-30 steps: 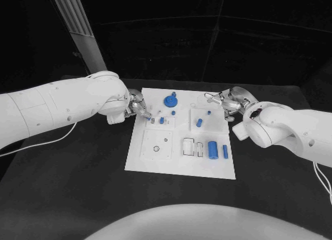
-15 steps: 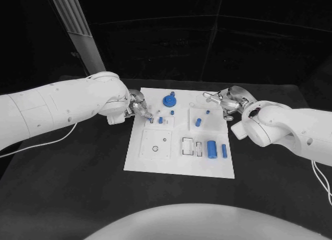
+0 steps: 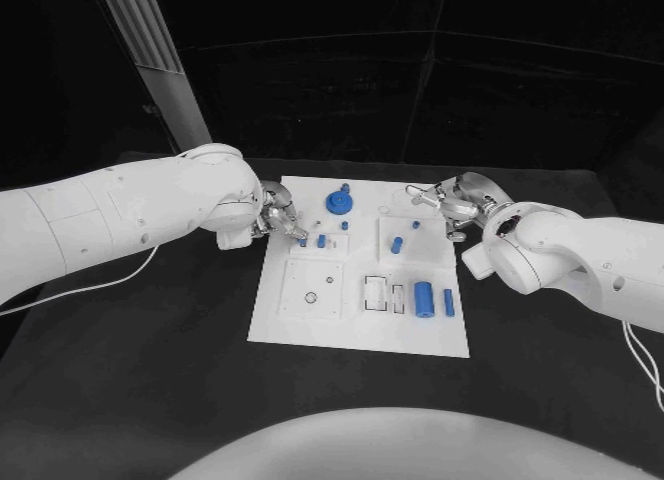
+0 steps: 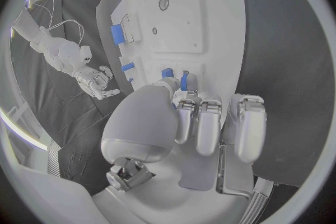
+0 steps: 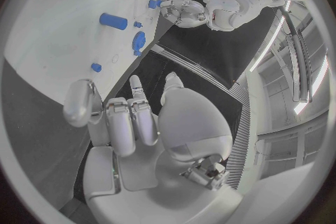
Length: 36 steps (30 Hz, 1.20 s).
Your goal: Assemble the parts on the task board
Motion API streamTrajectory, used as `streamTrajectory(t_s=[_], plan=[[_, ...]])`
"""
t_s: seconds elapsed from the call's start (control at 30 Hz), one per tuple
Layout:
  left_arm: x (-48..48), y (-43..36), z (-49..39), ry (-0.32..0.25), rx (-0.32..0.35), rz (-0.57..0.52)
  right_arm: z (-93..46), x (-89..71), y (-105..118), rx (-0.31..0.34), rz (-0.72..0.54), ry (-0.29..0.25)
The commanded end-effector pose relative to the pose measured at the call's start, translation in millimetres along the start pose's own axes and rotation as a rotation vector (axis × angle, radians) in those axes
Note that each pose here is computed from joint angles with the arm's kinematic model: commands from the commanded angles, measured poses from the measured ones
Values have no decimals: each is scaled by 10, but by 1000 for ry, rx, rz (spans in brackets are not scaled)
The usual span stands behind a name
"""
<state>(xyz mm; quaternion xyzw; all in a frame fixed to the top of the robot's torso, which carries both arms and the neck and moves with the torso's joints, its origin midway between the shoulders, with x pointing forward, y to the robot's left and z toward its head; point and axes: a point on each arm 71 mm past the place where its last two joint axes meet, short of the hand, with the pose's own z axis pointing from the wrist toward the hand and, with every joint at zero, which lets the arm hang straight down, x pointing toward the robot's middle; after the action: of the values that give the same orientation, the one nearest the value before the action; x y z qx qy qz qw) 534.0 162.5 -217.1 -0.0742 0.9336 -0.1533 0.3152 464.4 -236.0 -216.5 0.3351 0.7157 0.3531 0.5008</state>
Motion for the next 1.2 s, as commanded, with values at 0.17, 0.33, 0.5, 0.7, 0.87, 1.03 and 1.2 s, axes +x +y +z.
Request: streamTrajectory(t_s=[0.17,0.33,0.5,0.7,0.87,1.03,1.2], plan=[[31,6,5,49,-12,13,-4,-10,13,-11,-2,-7],[24,26,18,55,-28,14,-5,-6,16,-11,-2,-6],[20,37,26,56,-33,14,-5,-8,15,-11,-2,-6],[37,21,40,65,-34,19,-6,-7,15,-11,-2,-6],[46,10,48,67,-34,20,-5,-6,16,-11,-2,-5],[46,10,52,67,-35,20,-5,-7,15,-11,-2,-5],[50,14,52,73,-38,23,-5,-8,14,-10,-2,-6]])
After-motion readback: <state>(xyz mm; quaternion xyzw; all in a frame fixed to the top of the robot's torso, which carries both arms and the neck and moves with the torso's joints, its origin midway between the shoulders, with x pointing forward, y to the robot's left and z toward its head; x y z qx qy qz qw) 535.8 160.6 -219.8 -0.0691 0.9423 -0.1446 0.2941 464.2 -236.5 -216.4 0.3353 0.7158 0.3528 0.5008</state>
